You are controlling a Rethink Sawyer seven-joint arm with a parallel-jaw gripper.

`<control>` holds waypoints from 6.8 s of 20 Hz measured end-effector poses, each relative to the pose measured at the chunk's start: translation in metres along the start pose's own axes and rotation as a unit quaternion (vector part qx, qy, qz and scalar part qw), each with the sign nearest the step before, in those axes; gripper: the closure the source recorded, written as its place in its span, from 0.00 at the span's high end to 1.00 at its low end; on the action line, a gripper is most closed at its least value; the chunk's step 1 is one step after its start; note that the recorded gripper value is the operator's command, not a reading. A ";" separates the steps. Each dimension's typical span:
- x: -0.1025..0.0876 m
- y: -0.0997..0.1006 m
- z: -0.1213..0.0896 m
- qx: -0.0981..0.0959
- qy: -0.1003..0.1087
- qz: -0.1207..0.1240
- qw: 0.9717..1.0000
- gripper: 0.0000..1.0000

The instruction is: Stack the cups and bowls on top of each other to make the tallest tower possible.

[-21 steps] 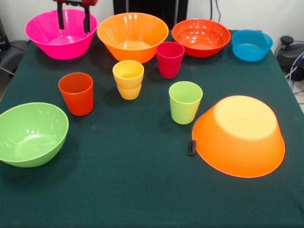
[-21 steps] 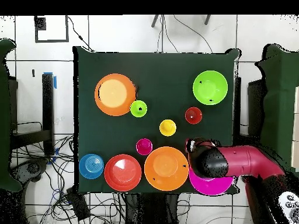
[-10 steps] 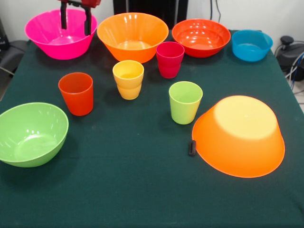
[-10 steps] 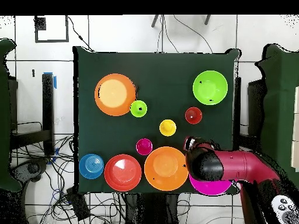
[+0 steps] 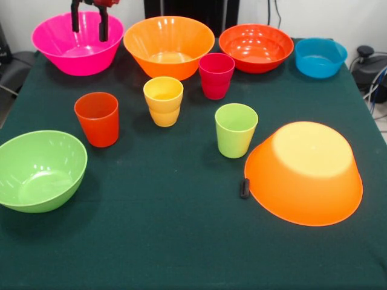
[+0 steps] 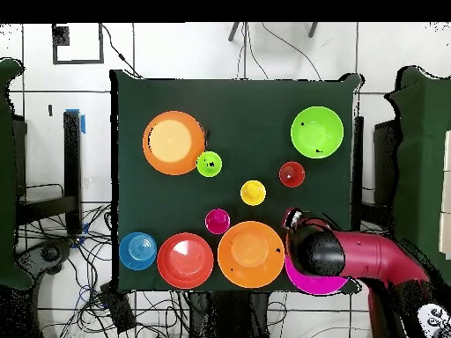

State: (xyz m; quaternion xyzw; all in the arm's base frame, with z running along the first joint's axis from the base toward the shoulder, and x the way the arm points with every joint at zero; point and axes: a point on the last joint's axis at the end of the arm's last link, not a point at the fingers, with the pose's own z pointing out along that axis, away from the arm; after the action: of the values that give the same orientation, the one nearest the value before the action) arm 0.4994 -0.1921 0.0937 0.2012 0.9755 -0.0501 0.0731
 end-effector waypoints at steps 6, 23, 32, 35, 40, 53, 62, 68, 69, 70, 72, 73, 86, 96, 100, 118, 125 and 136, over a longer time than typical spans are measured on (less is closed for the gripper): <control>0.000 -0.005 0.000 0.002 0.003 0.012 1.000 1.00; 0.016 0.005 0.020 -0.003 0.014 0.040 0.999 1.00; 0.024 0.007 0.029 -0.004 0.026 0.055 0.998 1.00; 0.023 0.007 0.029 -0.004 0.027 0.059 0.998 1.00; 0.025 0.006 0.032 -0.004 0.031 0.064 0.997 1.00; 0.025 0.006 0.057 -0.014 0.019 0.069 0.997 1.00; 0.028 0.008 0.066 -0.018 0.022 0.070 0.997 1.00; 0.028 0.009 0.070 -0.018 0.024 0.070 0.997 1.00; 0.028 0.009 0.071 -0.019 0.024 0.070 0.997 1.00; 0.028 0.009 0.073 -0.019 0.024 0.071 0.997 1.00; 0.026 0.009 0.079 -0.021 0.022 0.072 0.997 1.00; 0.026 0.009 0.080 -0.021 0.022 0.072 0.997 1.00; 0.023 0.014 0.117 -0.041 -0.003 0.079 0.996 1.00; 0.025 0.014 0.119 -0.041 -0.001 0.080 0.996 1.00; 0.024 0.012 0.119 -0.041 -0.002 0.082 0.996 1.00; -0.031 -0.017 0.047 -0.014 -0.070 0.084 0.994 1.00; -0.035 -0.025 0.029 -0.008 -0.083 0.088 0.993 1.00; 0.002 -0.025 0.030 0.014 -0.043 0.117 0.992 1.00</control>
State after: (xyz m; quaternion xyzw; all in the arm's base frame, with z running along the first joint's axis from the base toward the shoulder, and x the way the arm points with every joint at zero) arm 0.4916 -0.2177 0.0655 0.3130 0.9403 -0.0632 0.1179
